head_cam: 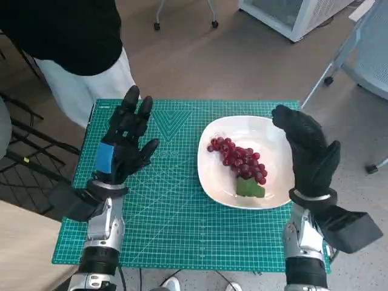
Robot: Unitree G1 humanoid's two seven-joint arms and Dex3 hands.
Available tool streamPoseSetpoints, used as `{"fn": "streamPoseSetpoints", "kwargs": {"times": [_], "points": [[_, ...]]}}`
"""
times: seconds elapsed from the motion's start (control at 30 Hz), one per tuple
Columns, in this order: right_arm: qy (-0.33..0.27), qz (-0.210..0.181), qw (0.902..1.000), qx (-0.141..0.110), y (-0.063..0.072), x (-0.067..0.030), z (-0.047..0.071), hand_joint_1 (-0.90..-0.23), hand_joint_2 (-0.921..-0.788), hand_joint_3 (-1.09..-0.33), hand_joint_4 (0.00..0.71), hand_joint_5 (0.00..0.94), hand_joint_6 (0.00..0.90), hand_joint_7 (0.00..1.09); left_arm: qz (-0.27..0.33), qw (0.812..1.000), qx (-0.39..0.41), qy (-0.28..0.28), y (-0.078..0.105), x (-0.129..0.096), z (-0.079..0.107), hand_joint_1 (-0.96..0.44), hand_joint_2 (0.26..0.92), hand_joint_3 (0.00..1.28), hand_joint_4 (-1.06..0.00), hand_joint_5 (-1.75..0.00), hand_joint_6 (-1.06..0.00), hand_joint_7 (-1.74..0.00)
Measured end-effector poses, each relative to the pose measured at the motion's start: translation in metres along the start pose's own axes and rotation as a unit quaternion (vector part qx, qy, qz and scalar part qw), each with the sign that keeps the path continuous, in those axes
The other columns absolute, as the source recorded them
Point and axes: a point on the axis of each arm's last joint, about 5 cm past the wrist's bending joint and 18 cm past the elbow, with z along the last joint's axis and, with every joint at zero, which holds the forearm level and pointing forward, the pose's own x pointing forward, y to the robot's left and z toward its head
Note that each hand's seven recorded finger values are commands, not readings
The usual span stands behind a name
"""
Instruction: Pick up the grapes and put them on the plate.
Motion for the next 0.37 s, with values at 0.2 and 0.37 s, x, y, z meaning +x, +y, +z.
{"fn": "streamPoseSetpoints", "kwargs": {"times": [0.2, 0.37], "points": [[0.001, 0.002, 1.0, 0.0, 0.0, 0.0004, 0.0002, -0.667, -0.921, -0.702, 0.457, 0.0, 0.144, 0.29, -0.003, 1.0, -0.005, -0.003, -0.0016, 0.0002, -0.0001, -0.42, 0.921, 0.4, -0.22, -0.01, -0.21, -0.01], [0.002, 0.004, 1.0, -0.003, -0.0002, 0.0006, 0.0005, -0.674, -0.921, -0.701, 0.458, 0.0, 0.143, 0.28, -0.005, 1.0, -0.008, -0.002, -0.0031, -0.0002, -0.0011, -0.42, 0.921, 0.4, -0.22, -0.01, -0.21, 0.0]]}}
